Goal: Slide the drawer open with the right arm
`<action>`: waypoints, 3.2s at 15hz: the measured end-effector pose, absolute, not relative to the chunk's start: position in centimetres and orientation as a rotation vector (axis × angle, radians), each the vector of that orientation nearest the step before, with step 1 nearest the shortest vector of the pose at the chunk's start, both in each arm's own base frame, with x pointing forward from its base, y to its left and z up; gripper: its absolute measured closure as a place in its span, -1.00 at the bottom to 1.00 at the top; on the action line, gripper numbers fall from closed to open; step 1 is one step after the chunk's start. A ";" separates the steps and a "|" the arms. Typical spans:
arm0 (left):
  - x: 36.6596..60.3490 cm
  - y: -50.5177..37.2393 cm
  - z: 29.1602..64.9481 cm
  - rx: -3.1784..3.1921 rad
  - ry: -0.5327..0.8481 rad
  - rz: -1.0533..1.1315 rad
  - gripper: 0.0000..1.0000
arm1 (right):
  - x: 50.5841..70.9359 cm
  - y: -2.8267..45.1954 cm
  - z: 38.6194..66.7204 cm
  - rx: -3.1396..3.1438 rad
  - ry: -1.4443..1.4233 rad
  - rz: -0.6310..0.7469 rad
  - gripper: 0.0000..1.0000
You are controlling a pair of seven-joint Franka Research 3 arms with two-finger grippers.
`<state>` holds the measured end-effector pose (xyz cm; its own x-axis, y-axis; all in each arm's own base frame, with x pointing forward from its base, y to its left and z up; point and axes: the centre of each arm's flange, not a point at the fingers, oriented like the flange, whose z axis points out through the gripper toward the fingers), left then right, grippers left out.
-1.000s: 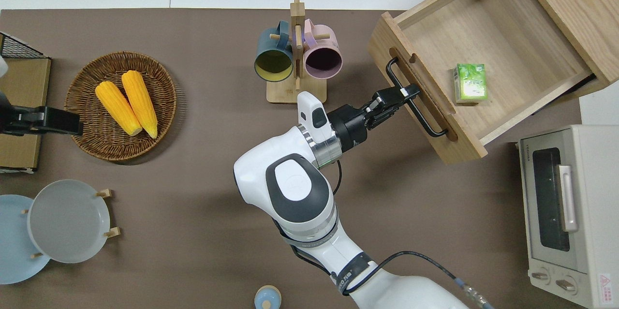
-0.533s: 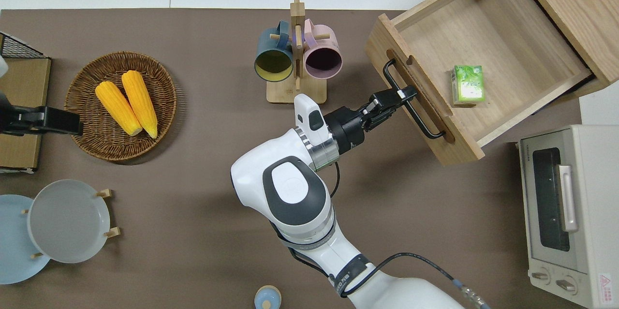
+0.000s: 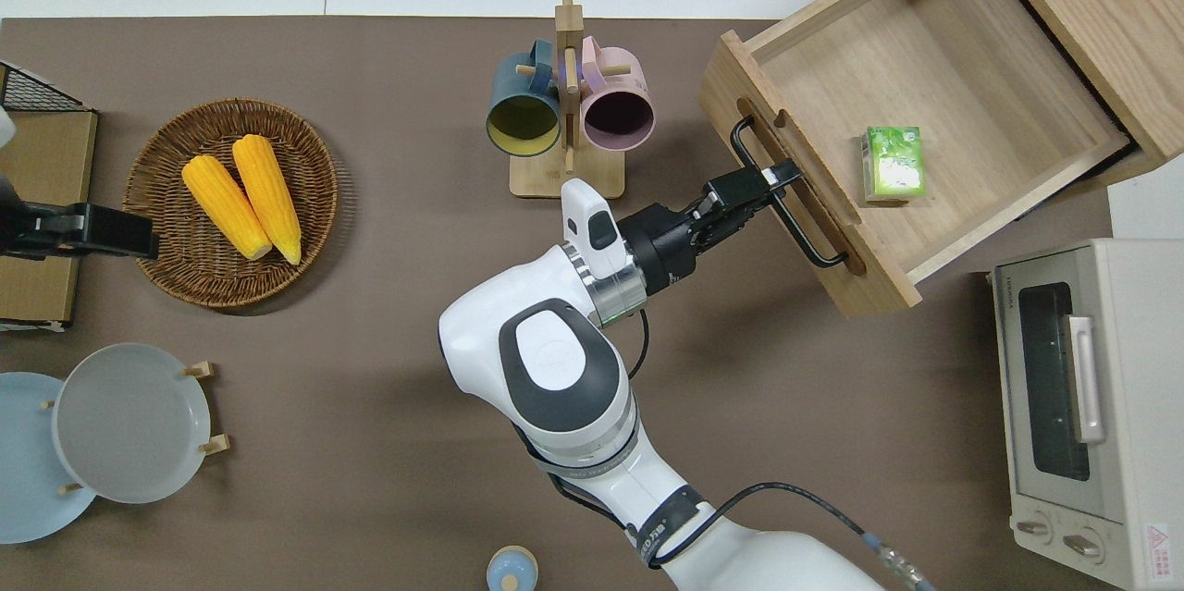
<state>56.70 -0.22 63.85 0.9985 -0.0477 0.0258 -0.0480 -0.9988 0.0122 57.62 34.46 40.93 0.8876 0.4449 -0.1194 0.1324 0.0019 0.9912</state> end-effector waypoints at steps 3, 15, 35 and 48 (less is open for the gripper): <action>56.7 -0.2 63.9 3.128 -0.075 0.040 -0.98 | 57.6 34.7 41.9 1.579 0.429 0.280 -0.50; 56.7 -0.2 63.9 3.128 -0.075 0.040 -0.98 | 57.3 35.5 43.9 1.794 0.271 0.330 -0.97; 56.7 -0.2 63.9 3.128 -0.075 0.040 -1.00 | 57.1 30.0 60.8 2.515 0.113 0.205 -0.97; 56.7 -0.2 63.9 3.128 -0.075 0.040 -1.00 | 58.6 16.7 65.8 2.934 0.056 -0.002 -0.97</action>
<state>56.70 -0.22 63.85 0.9985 -0.0477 0.0258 -0.0480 -0.9988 0.0122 58.60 16.74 65.79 0.9993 0.0375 -0.0054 0.0378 -0.9779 0.2055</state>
